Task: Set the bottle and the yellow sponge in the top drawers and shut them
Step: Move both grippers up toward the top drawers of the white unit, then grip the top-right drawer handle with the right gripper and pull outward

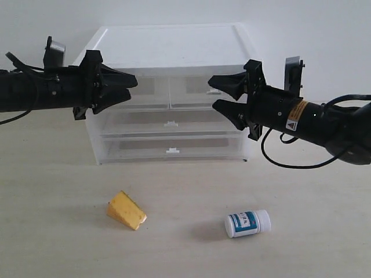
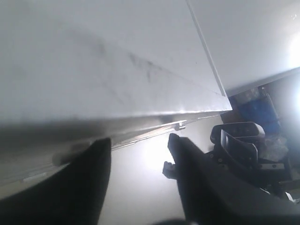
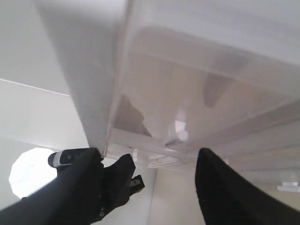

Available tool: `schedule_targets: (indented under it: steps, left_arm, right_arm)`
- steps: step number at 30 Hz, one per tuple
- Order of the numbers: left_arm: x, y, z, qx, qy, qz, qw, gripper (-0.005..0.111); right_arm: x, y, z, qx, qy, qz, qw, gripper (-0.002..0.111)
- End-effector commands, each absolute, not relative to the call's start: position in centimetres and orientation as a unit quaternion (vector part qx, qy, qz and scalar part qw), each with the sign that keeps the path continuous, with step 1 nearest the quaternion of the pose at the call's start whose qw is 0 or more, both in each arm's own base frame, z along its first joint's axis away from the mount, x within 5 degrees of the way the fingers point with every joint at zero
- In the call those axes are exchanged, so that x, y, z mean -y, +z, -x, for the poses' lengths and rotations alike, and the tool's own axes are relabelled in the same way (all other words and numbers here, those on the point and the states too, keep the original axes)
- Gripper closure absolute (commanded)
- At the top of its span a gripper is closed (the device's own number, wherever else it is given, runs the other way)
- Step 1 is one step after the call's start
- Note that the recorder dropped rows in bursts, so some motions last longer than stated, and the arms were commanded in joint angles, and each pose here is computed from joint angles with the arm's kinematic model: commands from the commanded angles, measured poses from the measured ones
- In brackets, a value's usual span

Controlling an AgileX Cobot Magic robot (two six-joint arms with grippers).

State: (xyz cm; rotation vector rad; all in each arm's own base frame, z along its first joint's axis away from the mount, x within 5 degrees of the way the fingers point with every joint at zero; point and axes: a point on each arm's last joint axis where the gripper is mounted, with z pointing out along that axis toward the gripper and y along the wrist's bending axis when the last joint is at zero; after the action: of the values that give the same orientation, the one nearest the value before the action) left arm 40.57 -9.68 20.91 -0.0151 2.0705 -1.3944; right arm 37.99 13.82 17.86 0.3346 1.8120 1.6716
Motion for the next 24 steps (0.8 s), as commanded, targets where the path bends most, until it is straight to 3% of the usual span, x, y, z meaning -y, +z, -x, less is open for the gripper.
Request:
schedule_targets:
  steps: [1, 8, 11, 17, 24]
  left_arm:
    - [9.6, 19.6, -41.0, -0.806, -0.5, 0.026, 0.316, 0.063]
    - [10.0, 20.1, -40.6, -0.791, -0.532, 0.006, 0.303, 0.063]
    - [10.2, 20.3, -40.3, -0.783, -0.554, 0.012, 0.284, 0.062]
    - [10.1, 20.2, -40.4, -0.785, -0.55, 0.018, 0.284, 0.046]
    - [10.1, 20.0, -40.4, -0.792, -0.542, 0.021, 0.28, 0.046]
  right_arm:
    - [-13.9, 17.9, -38.6, -0.699, 0.623, -0.133, 0.326, 0.055]
    - [-13.8, 17.2, -38.8, -0.701, 0.618, -0.146, 0.325, 0.069]
    - [-13.8, 16.5, -38.9, -0.702, 0.618, -0.152, 0.32, 0.068]
    - [-14.2, 15.7, -39.8, -0.696, 0.631, -0.14, 0.314, 0.067]
    - [-14.3, 15.7, -40.4, -0.682, 0.644, -0.142, 0.315, 0.068]
